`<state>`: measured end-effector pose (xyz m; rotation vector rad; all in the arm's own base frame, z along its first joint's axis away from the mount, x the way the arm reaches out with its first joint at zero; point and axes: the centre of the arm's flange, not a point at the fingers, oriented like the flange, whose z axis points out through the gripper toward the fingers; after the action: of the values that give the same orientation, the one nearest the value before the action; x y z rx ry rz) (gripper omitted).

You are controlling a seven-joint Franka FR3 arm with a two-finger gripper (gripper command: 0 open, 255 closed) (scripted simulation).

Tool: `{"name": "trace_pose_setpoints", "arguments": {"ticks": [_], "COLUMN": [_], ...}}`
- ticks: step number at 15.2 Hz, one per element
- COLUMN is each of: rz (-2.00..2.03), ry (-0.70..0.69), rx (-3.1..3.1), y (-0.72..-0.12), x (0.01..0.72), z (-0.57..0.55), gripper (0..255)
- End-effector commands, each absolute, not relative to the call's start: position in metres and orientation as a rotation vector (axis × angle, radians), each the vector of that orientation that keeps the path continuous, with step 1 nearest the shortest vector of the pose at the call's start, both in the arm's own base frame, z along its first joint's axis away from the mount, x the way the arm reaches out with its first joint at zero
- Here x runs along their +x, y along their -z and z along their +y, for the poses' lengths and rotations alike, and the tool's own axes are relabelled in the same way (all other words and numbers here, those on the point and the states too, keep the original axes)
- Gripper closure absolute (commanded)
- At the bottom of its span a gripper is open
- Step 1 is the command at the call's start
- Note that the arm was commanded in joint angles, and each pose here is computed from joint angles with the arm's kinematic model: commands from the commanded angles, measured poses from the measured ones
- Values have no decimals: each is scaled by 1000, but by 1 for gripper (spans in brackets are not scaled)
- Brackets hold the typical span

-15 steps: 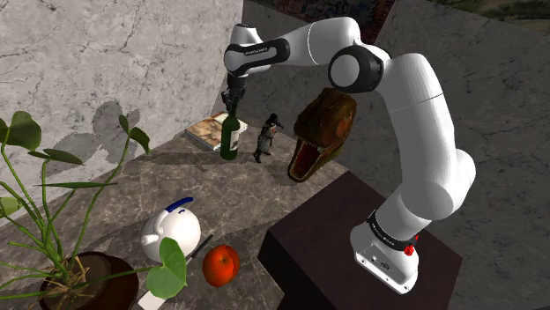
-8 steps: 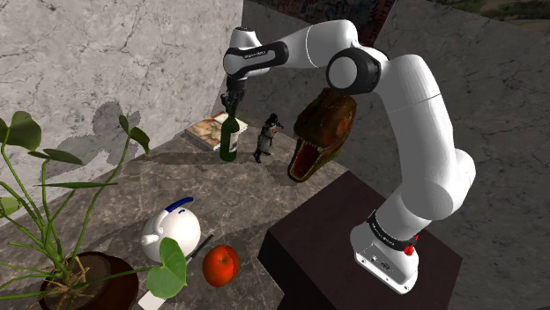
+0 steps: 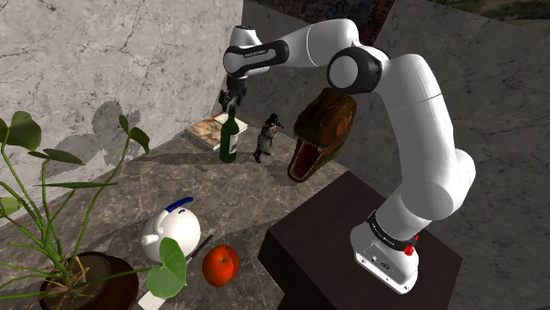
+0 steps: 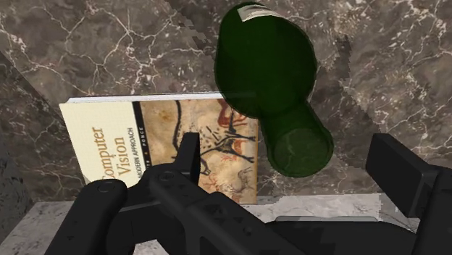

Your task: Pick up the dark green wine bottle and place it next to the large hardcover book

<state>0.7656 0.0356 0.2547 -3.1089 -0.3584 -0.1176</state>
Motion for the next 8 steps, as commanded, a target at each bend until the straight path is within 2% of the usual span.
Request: {"name": "trace_pose_setpoints", "arguments": {"ticks": [1,3,8], "rz": [-358,-358,-358], "ry": [118,118,118], "rx": [-3109,-3109,-3109], "y": [-276,-300,-300], "x": [764,762,762], "z": [35,35,35], "gripper": [0,0,0]}}
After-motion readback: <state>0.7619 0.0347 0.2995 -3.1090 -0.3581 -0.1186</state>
